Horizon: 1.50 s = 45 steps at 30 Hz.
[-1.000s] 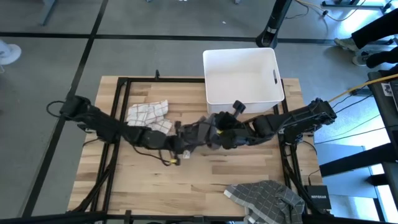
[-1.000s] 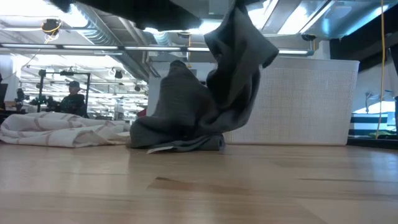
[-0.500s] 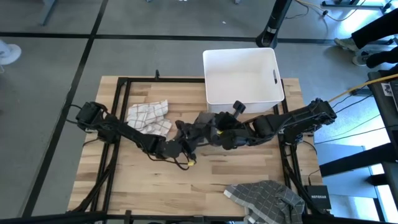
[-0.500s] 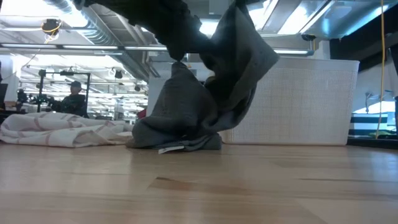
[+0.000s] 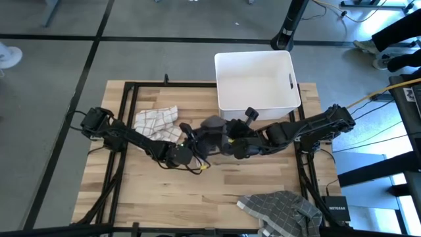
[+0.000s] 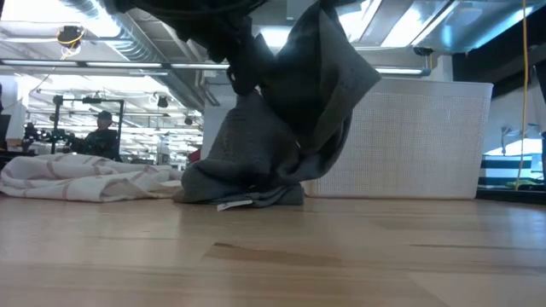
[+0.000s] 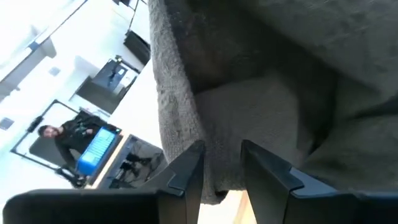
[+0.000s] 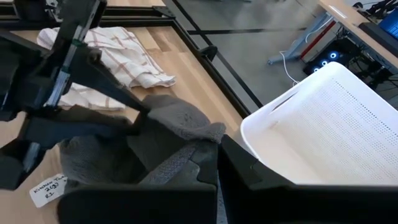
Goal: Fold towel
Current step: Fold the gray towel
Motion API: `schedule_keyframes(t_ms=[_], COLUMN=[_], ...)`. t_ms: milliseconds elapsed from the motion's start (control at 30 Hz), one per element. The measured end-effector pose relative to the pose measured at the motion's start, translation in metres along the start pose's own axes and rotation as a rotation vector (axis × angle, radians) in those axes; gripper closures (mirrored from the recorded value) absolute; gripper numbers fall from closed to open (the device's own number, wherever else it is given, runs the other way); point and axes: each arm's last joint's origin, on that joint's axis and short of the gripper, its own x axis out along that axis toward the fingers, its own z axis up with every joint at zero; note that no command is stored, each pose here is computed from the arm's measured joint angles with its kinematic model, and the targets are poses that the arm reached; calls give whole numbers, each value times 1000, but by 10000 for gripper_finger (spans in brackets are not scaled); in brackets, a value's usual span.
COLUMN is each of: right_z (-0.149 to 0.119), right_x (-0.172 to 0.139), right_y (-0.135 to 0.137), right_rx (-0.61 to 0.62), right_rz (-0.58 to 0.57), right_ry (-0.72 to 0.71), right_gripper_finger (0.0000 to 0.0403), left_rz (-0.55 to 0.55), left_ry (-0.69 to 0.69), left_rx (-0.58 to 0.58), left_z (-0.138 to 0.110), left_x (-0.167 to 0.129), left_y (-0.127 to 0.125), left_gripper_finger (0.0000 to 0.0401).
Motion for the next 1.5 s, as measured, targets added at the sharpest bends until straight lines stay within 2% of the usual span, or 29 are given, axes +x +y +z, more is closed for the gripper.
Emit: schedule_keyframes(t_ms=[100,300,667,800,900,1000,1067,1200,1367,1500], right_z=[0,0,-1,-2,-2,-4,-5,-8,-11,-5], right_x=[0,0,0,-1,-1,-1,-2,-3,-3,-4], right_y=[0,0,3,5,5,6,5,3,1,2], right_rx=[0,0,16,28,26,20,10,-17,-43,-60], right_rz=[0,0,108,160,181,205,217,221,211,217], right_ry=[0,0,48,72,82,100,117,150,171,120], right_gripper_finger=[397,399,400,398,400,400,398,397,397,396], left_rz=[48,102,178,174,167,153,134,76,1,-43], left_ry=[29,73,142,141,141,133,108,0,-159,-225], left_rx=[79,127,138,128,159,224,255,201,53,13], left_z=[0,-2,-6,-7,-7,-5,-1,15,34,33], left_x=[-3,0,10,13,13,8,0,-28,-75,-99], left_y=[1,3,10,12,12,10,11,30,77,115], left_gripper_finger=[301,301,301,303,328,380,392,397,399,399])
